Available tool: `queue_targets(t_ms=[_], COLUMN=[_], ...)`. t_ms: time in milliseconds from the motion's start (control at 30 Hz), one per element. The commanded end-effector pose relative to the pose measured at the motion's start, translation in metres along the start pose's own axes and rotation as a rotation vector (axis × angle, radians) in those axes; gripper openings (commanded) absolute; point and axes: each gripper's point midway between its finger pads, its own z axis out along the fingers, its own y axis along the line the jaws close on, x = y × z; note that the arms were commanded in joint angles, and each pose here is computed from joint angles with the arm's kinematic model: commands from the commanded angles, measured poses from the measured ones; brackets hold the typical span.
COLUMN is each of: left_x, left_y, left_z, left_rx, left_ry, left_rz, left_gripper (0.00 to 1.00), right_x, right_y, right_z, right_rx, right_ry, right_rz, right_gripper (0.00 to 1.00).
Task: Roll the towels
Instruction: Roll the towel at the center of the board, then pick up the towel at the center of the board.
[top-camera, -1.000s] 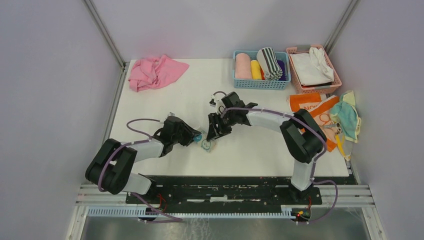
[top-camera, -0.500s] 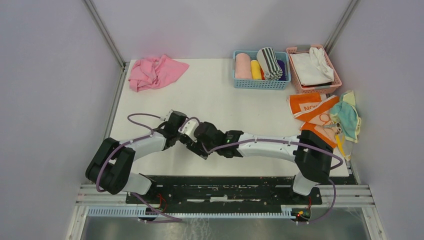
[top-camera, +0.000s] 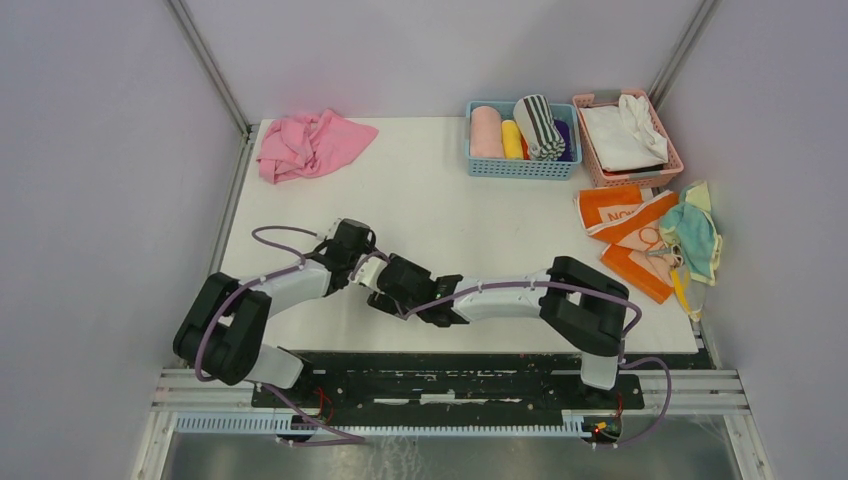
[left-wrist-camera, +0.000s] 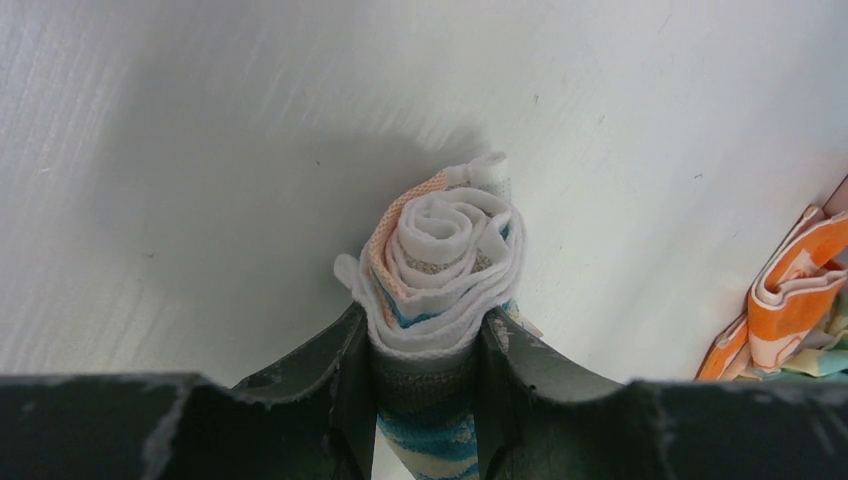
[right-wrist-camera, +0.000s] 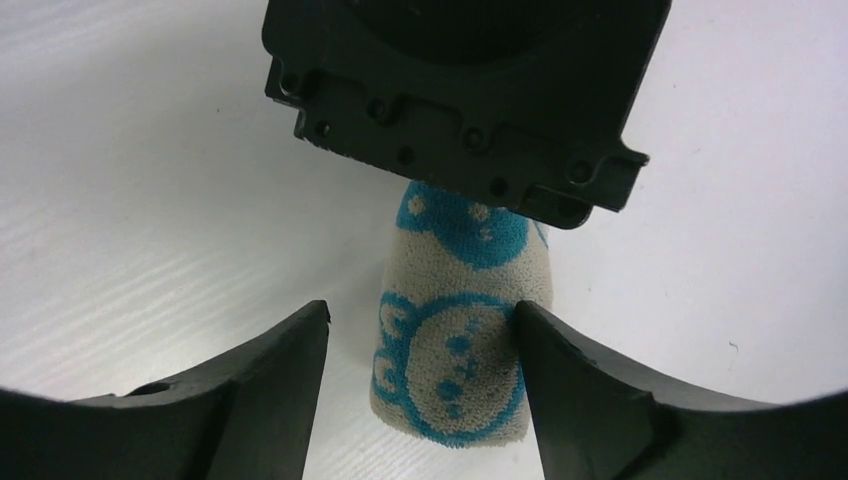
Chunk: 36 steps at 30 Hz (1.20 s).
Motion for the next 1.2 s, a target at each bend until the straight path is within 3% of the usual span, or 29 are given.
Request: queue_targets(t_ms=[0,133,433,767,1033,1100,1167], left_x=[0.009,0.01,0.004,0.004,0.005,0.005,0.004], left_y=[0.027,0.029,0.03,0.032,0.039,0.039,0.037], left_z=[0.005,0.007,0.01,0.021,0.026,0.027,0.028], left_rx=[-0.125,-0.134,-0.152,-0.124,-0.139,-0.141,-0.138], left_ry=[0.01,0.016,0.021,0.161,0.182,0.183,0.181], left_rz=[0.047,0.055,0.067,0.022,0.031,0.037,0.043], left_gripper=[0.36,0.37,0.38,0.37,0.37,0.38,0.4], right_x=[0.024,0.051,0.069,0.084,0.095,0.099,0.102], right_y=[0.004,0.005,-0.013,-0.016,-0.021,-0.019,-0.019], right_z=[0.025,0.036,0.031,0.037,0.046,0.049,0.048], right_rx=[0.035,0.019,0.039,0.013,-0.021,-0.037,-0.048], right_ry=[0.056,0.142,0.194,0.272,0.334,0.366,0.393], right_rz=[-0.032,-0.022,0.012,-0.029,0.014,0.01,0.002], right_gripper=[0.75,0.71,0.66,0.61,0.6,0.51,0.29])
